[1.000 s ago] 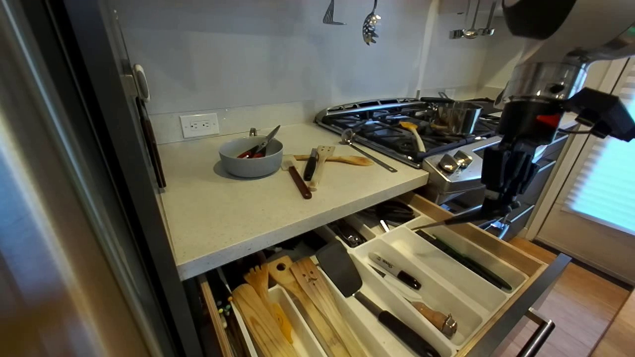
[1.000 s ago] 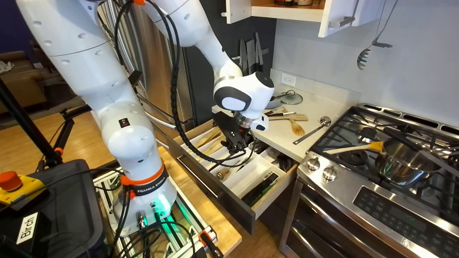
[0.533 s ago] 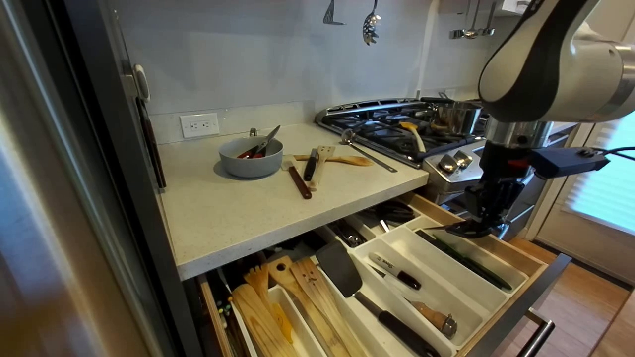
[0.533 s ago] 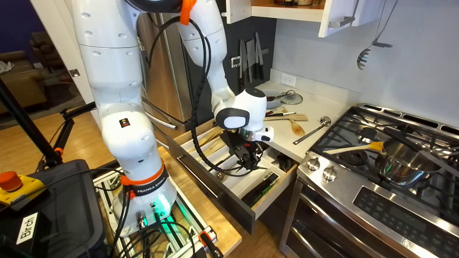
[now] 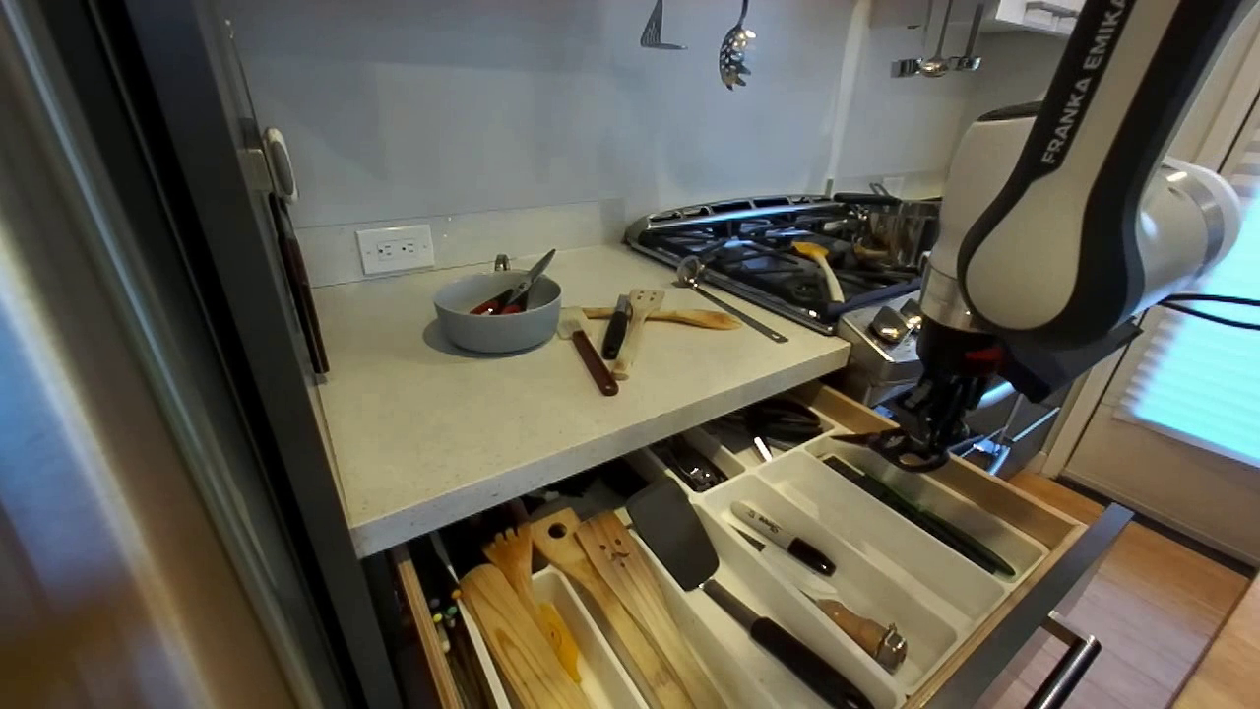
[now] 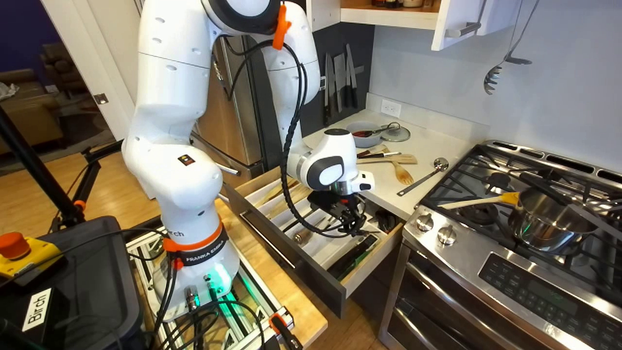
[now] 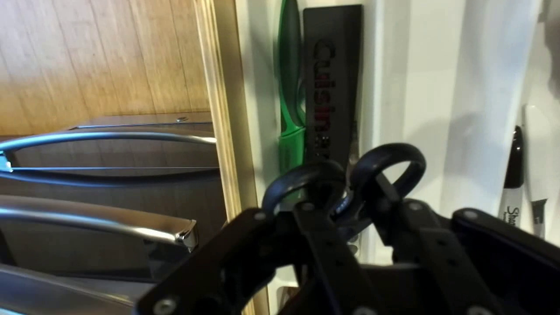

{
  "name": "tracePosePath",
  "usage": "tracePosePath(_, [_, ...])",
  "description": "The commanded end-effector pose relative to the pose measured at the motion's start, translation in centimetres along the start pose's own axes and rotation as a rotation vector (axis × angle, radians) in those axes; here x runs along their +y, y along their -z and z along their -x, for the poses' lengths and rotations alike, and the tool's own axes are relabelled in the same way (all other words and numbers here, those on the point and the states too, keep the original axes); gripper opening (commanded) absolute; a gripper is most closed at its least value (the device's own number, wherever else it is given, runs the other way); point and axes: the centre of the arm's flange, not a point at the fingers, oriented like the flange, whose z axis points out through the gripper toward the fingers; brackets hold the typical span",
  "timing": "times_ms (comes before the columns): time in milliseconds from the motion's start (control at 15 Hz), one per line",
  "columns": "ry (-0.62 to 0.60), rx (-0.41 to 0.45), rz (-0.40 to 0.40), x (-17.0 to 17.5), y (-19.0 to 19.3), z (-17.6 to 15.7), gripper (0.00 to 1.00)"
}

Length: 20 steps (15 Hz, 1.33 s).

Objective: Remove the scissors from the countertop and put it in the second last right compartment of the opened drawer

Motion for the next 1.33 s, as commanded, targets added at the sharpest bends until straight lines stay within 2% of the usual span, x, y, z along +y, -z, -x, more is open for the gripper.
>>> tracePosePath(0, [0.014, 0.002, 0.011, -0.5, 0.0, -0.4, 0.33])
tracePosePath(67, [0.02, 0.002, 0.017, -0.9, -0.1, -0.6, 0.08])
tracePosePath(333, [0.097, 0.111, -0.024, -2.4, 0.4, -1.1, 0.08])
tracePosePath(600, [0.148, 0.2, 0.013, -3.7, 1.5, -1.6, 0.08])
tracePosePath(733, [0.162, 0.199, -0.004, -3.9, 1.0, -1.9, 0.08])
tracePosePath(1000, [0.175, 0.142, -0.068, -4.3, -1.1, -1.8, 0.08])
tracePosePath(1067, [0.172, 0.125, -0.078, -4.5, -1.6, -1.7, 0.54])
tracePosePath(1200, [0.158, 0.092, -0.099, -4.4, -2.1, -1.1, 0.65])
tracePosePath(1267, [0.14, 0.072, -0.096, -4.0, -2.0, -0.7, 0.73])
